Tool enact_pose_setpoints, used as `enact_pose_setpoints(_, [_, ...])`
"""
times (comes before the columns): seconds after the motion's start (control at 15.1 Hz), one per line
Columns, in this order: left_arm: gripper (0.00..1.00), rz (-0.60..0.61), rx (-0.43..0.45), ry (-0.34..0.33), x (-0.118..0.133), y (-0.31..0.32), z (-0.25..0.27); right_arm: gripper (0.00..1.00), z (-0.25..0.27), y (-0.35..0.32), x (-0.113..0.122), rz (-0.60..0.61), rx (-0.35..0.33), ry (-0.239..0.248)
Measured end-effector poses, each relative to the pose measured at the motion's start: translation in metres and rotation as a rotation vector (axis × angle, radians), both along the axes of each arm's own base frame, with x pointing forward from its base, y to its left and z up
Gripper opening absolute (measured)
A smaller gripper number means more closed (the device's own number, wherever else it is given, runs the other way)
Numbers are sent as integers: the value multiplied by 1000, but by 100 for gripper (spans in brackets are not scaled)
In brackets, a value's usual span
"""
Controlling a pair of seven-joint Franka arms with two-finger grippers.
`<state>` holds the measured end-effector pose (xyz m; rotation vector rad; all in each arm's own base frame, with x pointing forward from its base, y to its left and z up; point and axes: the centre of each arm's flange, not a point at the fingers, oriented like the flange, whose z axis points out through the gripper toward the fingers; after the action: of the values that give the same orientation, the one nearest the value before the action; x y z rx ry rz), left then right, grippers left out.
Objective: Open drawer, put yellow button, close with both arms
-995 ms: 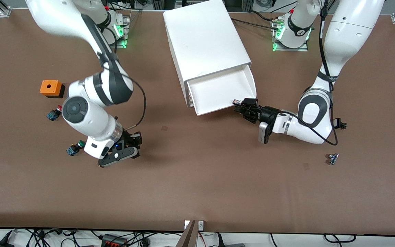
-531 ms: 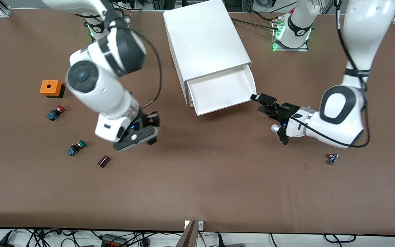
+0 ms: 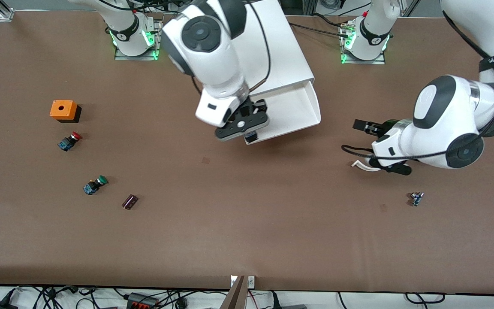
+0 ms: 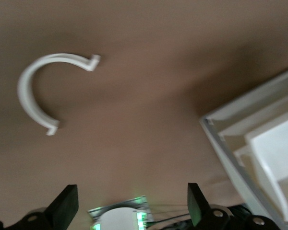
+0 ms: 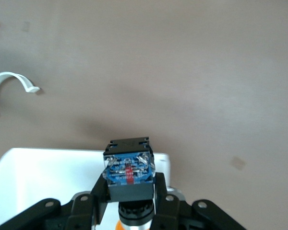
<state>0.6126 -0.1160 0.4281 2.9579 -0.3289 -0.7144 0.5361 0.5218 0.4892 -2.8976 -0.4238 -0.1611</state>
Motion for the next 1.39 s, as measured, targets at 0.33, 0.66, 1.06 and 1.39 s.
enact_pose_setpoints(0.33, [100,0,78,-188,18,14,84,42,-40,50,-38,33,-17,32])
enact_pose_setpoints(0.66, [100,38,88,-197,21,25,89,42,-66,62,-55,53,-73,85])
enact_pose_setpoints(1.06, [100,72,102,-196,21,23,88,42,-79,71,-71,59,-112,121])
enact_pose_setpoints(1.39, [100,80,106,-196,21,21,88,56,-92,78,-80,57,-137,144])
